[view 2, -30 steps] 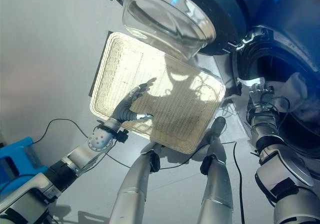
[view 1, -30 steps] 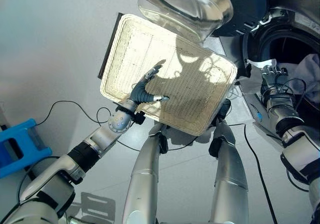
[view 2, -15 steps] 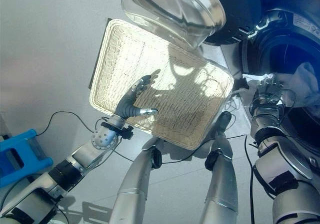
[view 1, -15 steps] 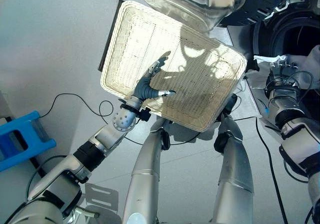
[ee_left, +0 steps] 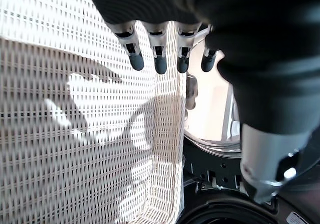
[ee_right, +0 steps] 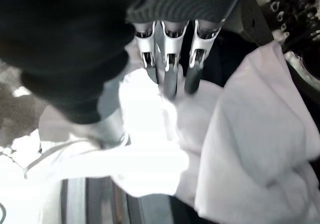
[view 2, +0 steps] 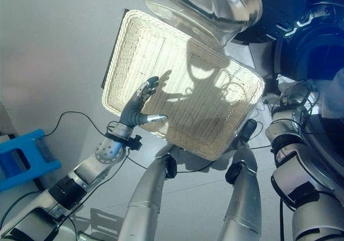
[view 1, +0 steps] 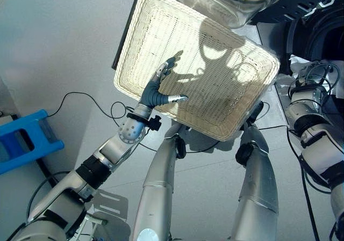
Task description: Put the clothes into the washing machine.
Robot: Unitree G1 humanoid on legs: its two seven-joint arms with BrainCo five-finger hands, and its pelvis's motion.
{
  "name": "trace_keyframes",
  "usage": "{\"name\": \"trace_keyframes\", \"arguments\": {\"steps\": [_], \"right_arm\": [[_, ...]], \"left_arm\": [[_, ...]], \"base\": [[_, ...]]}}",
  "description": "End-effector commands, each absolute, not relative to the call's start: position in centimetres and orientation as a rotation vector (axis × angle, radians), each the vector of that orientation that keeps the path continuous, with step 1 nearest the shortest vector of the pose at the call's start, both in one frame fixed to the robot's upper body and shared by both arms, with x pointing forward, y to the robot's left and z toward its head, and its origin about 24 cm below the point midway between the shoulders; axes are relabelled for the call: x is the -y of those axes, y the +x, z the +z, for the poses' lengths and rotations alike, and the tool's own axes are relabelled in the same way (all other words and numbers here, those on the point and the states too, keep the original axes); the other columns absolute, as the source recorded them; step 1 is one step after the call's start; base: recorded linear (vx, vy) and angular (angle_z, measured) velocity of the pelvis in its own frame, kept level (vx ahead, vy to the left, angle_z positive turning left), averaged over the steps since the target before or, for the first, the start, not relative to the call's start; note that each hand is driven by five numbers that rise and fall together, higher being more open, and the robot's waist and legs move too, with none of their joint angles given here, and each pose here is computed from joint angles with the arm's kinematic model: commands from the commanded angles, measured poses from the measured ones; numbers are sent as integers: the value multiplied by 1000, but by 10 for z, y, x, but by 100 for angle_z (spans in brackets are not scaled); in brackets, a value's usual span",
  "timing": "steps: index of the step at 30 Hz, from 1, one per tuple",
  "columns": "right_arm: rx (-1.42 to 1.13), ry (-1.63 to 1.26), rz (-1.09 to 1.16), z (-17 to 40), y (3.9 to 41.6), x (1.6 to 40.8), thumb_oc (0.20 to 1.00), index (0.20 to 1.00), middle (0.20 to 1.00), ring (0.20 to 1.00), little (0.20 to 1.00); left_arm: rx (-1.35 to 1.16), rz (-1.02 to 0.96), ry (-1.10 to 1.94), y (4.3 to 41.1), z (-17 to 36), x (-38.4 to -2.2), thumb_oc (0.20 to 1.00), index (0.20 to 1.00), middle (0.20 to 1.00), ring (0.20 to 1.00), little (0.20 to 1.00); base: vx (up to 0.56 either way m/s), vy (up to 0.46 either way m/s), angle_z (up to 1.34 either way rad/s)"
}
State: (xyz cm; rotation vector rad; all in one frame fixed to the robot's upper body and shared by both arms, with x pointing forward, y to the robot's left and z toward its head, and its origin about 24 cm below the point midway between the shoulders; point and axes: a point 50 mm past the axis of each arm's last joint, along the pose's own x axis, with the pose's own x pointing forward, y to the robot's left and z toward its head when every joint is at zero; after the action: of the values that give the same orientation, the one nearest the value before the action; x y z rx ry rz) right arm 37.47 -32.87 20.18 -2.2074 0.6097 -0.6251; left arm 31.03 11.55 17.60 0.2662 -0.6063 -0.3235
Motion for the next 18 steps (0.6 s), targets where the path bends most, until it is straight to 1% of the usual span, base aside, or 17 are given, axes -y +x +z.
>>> {"name": "trace_keyframes", "arguments": {"steps": [1, 4, 7, 10, 13, 14, 16, 17, 18], "right_arm": [[-949, -2065, -660, 183, 332, 391, 200, 200, 200, 200, 200], [-922, -2037, -640, 173, 329, 393, 200, 200, 200, 200, 200], [-870, -1985, -669, 177, 330, 394, 200, 200, 200, 200, 200], [-810, -1883, -703, 164, 324, 399, 200, 200, 200, 200, 200], [-715, -1618, -840, 156, 314, 407, 200, 200, 200, 200, 200], [-687, -1490, -898, 152, 309, 411, 200, 200, 200, 200, 200], [-634, -1348, -972, 151, 305, 415, 200, 200, 200, 200, 200], [-629, -1333, -979, 151, 305, 415, 200, 200, 200, 200, 200], [-591, -1224, -1036, 151, 301, 419, 200, 200, 200, 200, 200]], "left_arm": [[712, -339, 212, 294, 183, -112, 1000, 1000, 1000, 1000, 1000], [676, -347, 195, 294, 176, -112, 1000, 1000, 1000, 1000, 1000], [683, -345, 189, 296, 179, -114, 1000, 1000, 1000, 1000, 1000], [649, -348, 181, 295, 169, -114, 1000, 1000, 1000, 1000, 1000], [634, -339, 177, 294, 165, -117, 1000, 1000, 1000, 1000, 1000], [629, -336, 178, 294, 164, -118, 1000, 1000, 1000, 1000, 1000], [624, -333, 177, 294, 164, -119, 1000, 1000, 1000, 1000, 1000], [623, -334, 177, 294, 164, -119, 1000, 1000, 1000, 1000, 1000], [619, -330, 175, 294, 163, -120, 1000, 1000, 1000, 1000, 1000]], "base": [[-5, -2, -5], [23, -1, -6], [-21, 8, -4], [63, 29, -2], [20, 19, -2], [21, 17, -4], [22, 10, -5], [34, 23, -4], [47, 39, -5]]}}
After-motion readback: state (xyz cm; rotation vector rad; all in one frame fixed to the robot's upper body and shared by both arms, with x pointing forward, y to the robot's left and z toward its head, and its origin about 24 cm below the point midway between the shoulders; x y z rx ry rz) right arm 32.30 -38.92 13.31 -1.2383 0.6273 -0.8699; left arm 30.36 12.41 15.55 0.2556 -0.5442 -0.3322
